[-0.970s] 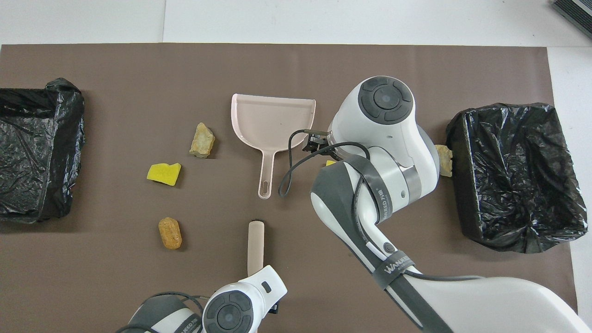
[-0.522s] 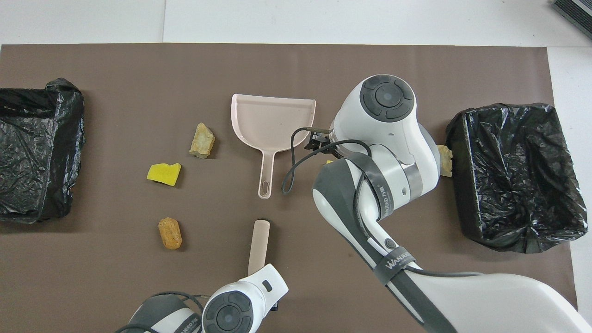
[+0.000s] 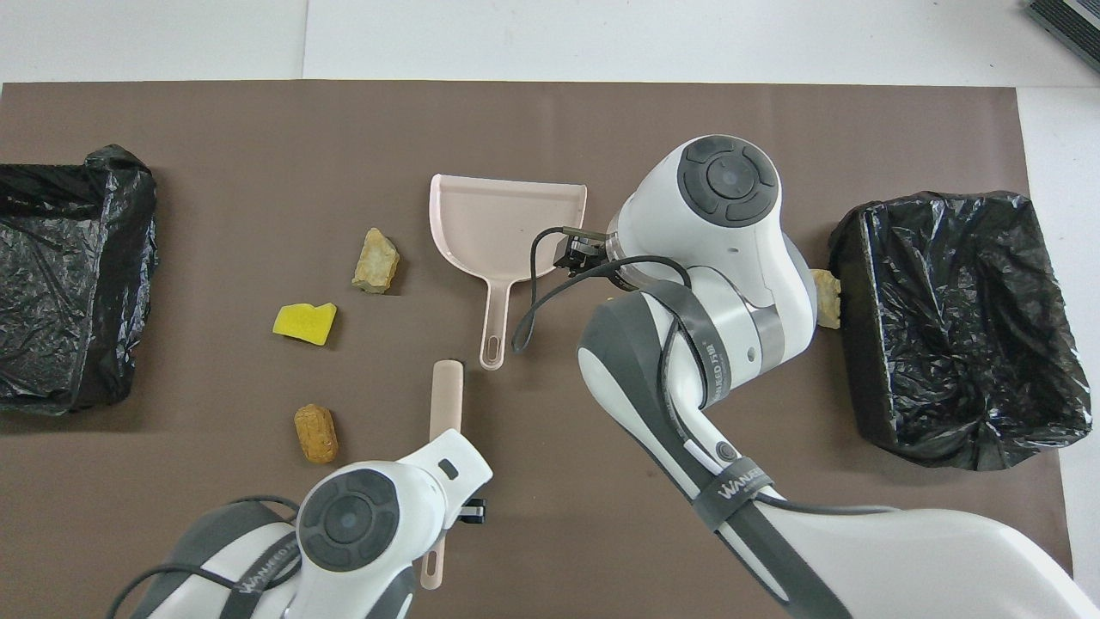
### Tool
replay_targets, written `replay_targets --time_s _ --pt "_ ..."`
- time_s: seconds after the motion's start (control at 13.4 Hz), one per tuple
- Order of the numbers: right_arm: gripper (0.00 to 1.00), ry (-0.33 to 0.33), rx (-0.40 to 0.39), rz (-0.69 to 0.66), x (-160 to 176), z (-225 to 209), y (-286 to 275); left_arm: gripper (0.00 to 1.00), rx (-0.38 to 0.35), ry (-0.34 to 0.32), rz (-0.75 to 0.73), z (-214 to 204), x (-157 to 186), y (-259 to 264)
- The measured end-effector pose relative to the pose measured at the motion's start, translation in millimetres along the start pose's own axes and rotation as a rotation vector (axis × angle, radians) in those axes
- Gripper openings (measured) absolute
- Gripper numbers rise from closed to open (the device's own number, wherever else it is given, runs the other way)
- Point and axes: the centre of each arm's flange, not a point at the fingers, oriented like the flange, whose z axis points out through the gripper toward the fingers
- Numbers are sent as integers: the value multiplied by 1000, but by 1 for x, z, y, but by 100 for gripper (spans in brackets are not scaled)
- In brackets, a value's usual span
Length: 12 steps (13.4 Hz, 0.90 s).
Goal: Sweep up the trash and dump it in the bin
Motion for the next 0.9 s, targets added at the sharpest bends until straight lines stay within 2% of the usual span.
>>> replay_targets --time_s 0.15,0.3,0.6,0.9 --pt "100 -7 -3 -20 -9 5 -10 26 5 -33 -53 -19 22 -53" --pt "100 -16 -14 -52 -30 20 -36 26 28 -32 -95 -30 33 -92" --pt "100 68 -89 -135 -63 50 -89 26 37 -39 -182 -37 44 -146" --pt "100 101 -99 -166 -81 69 -118 26 -7 28 -262 -45 63 -196"
